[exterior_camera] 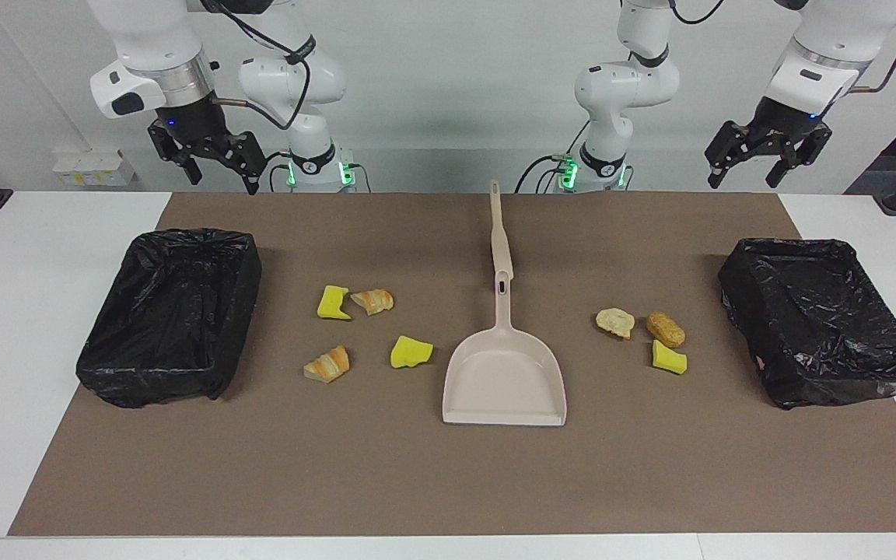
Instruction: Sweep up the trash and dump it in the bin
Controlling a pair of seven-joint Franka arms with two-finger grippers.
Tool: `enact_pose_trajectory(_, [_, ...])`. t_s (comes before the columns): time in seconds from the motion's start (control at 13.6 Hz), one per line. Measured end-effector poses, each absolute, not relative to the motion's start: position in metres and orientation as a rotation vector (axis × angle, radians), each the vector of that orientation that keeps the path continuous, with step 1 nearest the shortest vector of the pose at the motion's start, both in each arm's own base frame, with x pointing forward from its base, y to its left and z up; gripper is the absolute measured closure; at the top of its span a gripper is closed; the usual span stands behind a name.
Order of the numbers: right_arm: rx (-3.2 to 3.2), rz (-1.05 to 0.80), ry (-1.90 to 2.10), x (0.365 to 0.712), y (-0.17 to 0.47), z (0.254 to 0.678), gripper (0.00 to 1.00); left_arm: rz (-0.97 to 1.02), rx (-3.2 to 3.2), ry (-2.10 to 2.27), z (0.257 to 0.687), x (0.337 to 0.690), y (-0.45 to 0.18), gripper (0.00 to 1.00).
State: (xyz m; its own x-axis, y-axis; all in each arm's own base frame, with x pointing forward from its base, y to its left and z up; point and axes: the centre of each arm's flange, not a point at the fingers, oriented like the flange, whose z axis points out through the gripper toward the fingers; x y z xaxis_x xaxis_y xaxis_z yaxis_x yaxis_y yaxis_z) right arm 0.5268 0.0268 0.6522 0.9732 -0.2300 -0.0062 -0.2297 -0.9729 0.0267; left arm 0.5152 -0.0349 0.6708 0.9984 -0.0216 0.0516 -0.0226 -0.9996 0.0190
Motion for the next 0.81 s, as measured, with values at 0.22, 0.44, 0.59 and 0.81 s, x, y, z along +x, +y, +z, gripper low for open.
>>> enact_pose_trajectory(0.22, [3.095, -0.015, -0.361, 0.5268, 0.0268, 0.6519, 0.00, 0.079, 3.121, -0.027, 0.6707, 0.5151, -0.0345, 0.00])
enact_pose_trajectory(0.44, [3.095, -0.016, -0.361, 0.5268, 0.0268, 0.6518, 0.00, 0.077, 3.121, -0.027, 0.6706, 0.5150, -0.0345, 0.00])
enact_pose_trajectory(0.59, [3.095, -0.016, -0.361, 0.5268, 0.0267, 0.6518, 0.00, 0.076, 3.121, -0.027, 0.6706, 0.5149, -0.0345, 0.00])
enact_pose_trajectory(0.81, [3.095, -0.016, -0.362, 0.5268, 0.0263, 0.6517, 0.00, 0.076, 3.121, -0.026, 0.6707, 0.5148, -0.0345, 0.00])
